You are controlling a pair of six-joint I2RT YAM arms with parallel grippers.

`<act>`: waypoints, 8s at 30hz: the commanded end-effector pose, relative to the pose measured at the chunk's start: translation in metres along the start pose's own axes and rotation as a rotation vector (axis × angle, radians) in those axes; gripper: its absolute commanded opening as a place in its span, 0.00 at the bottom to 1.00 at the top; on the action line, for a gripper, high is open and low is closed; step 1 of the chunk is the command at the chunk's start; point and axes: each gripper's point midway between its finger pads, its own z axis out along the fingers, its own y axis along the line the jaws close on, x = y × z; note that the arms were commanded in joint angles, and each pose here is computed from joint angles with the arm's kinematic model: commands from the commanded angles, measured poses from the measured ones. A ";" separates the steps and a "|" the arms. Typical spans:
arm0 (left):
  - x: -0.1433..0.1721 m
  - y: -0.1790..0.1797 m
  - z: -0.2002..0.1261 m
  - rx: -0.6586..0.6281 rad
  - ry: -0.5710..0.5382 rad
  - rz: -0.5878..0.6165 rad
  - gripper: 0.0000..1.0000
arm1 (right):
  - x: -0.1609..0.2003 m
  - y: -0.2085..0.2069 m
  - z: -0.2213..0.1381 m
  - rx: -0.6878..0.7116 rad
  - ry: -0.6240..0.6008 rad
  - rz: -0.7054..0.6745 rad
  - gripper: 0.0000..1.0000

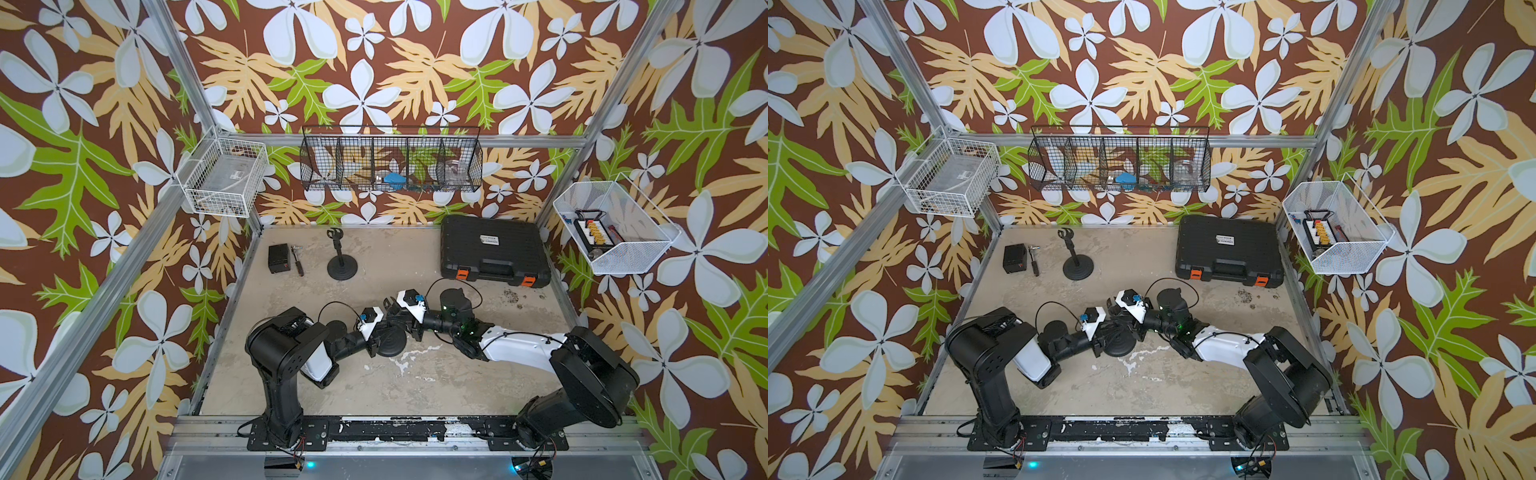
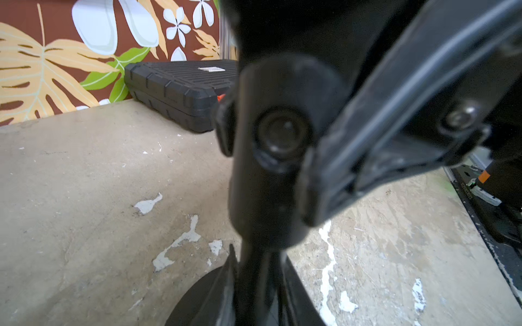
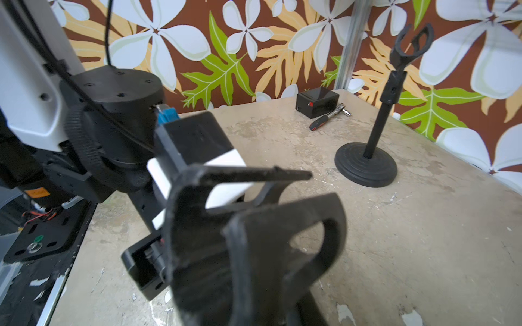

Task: Assemble a microphone stand
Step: Screw the microphone stand pole into the microphone stand base.

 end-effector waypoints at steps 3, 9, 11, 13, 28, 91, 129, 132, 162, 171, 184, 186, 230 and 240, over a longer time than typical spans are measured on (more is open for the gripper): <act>-0.010 -0.007 -0.003 0.032 -0.038 -0.007 0.32 | 0.033 -0.020 -0.002 0.223 0.119 0.075 0.00; -0.008 -0.004 -0.006 0.006 -0.051 -0.007 0.25 | 0.039 -0.019 -0.002 0.421 0.169 0.093 0.00; -0.008 -0.003 -0.006 0.002 -0.049 -0.008 0.24 | 0.040 -0.019 -0.003 0.478 0.175 0.107 0.00; -0.008 -0.003 -0.007 0.000 -0.051 -0.009 0.24 | 0.043 -0.018 -0.004 0.525 0.181 0.127 0.00; 0.002 -0.001 -0.003 0.001 -0.025 0.011 0.16 | 0.027 0.003 0.004 0.398 0.132 0.172 0.48; -0.009 -0.004 0.008 0.056 -0.058 -0.021 0.25 | 0.034 -0.015 -0.006 0.554 0.160 0.181 0.00; 0.012 -0.005 0.002 0.045 -0.006 -0.012 0.15 | -0.008 -0.005 0.004 -0.096 0.066 0.000 0.35; 0.012 -0.005 0.003 0.046 -0.008 -0.015 0.15 | -0.007 -0.005 0.004 -0.093 0.060 0.013 0.23; -0.012 -0.008 0.006 0.075 -0.086 -0.033 0.43 | 0.043 -0.019 -0.006 0.623 0.134 0.229 0.00; -0.009 0.000 0.012 0.047 -0.084 -0.033 0.40 | 0.039 -0.009 0.004 0.547 0.125 0.219 0.00; 0.009 0.006 0.012 0.014 -0.045 -0.027 0.21 | 0.019 0.023 0.013 0.271 0.094 0.131 0.63; 0.011 0.006 0.012 0.011 -0.041 -0.027 0.21 | 0.016 0.028 0.008 0.195 0.080 0.091 0.63; 0.012 0.000 0.009 0.037 -0.035 -0.027 0.15 | -0.015 -0.002 0.005 -0.149 0.004 -0.024 0.29; 0.008 -0.001 0.009 0.042 -0.045 -0.029 0.17 | 0.004 -0.026 -0.003 0.142 0.001 0.109 0.00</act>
